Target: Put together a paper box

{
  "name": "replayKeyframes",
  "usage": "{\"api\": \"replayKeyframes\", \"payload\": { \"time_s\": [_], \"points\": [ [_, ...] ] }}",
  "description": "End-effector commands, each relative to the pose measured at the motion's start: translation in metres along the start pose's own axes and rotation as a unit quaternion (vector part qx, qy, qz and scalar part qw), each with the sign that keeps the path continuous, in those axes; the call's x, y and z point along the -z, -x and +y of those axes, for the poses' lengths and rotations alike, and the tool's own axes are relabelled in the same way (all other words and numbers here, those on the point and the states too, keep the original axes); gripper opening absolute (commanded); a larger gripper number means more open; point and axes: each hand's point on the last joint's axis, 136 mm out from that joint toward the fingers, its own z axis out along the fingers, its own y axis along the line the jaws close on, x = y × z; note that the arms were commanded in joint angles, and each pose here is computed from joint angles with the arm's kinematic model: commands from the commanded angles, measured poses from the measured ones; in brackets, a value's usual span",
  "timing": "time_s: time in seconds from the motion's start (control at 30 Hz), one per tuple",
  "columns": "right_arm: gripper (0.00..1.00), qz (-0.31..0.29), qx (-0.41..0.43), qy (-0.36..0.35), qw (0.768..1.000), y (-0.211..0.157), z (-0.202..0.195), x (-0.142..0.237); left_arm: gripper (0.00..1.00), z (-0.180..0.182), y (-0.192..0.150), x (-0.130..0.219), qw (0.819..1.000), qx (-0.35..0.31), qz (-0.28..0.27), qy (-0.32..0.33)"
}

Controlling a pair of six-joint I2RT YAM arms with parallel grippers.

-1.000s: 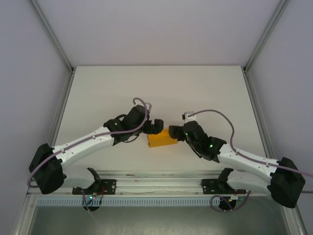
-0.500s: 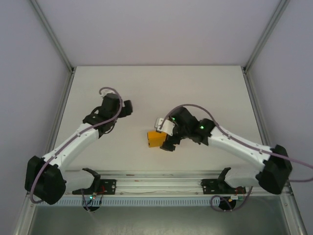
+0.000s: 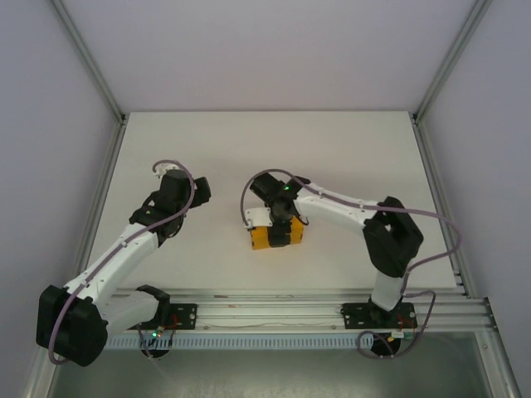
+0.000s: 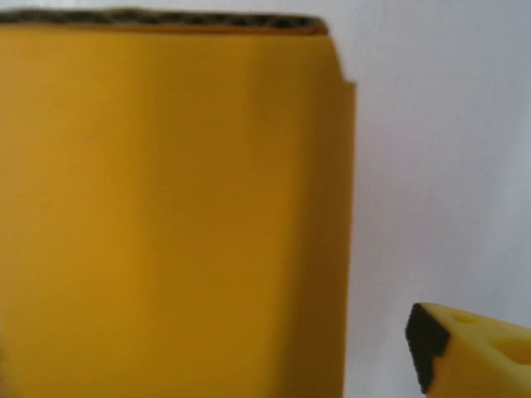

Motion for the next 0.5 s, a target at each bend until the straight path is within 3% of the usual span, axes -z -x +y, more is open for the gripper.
{"api": "replayKeyframes", "payload": {
  "time_s": [0.0,0.2,0.3,0.4,0.47],
  "points": [
    [0.79,0.042,0.007,0.029,0.999,-0.012,0.005,-0.002,1.0,0.006,0.004,0.0,1.0,-0.007,-0.015,0.011],
    [0.4,0.025,-0.01,-0.012,1.0,-0.009,-0.006,-0.006,1.0,0.003,0.002,0.0,1.0,-0.009,-0.015,0.0],
    [0.38,0.016,-0.03,-0.062,0.997,-0.007,-0.022,0.003,1.0,0.002,0.004,0.002,1.0,-0.008,-0.016,-0.005],
    [0.39,0.036,-0.061,-0.183,0.981,-0.014,-0.064,0.014,1.0,0.002,0.006,0.004,1.0,-0.004,-0.02,-0.005],
    [0.38,0.059,-0.075,-0.276,0.956,-0.021,-0.096,0.021,1.0,0.002,0.006,0.005,1.0,-0.003,-0.021,-0.006]
  ]
}}
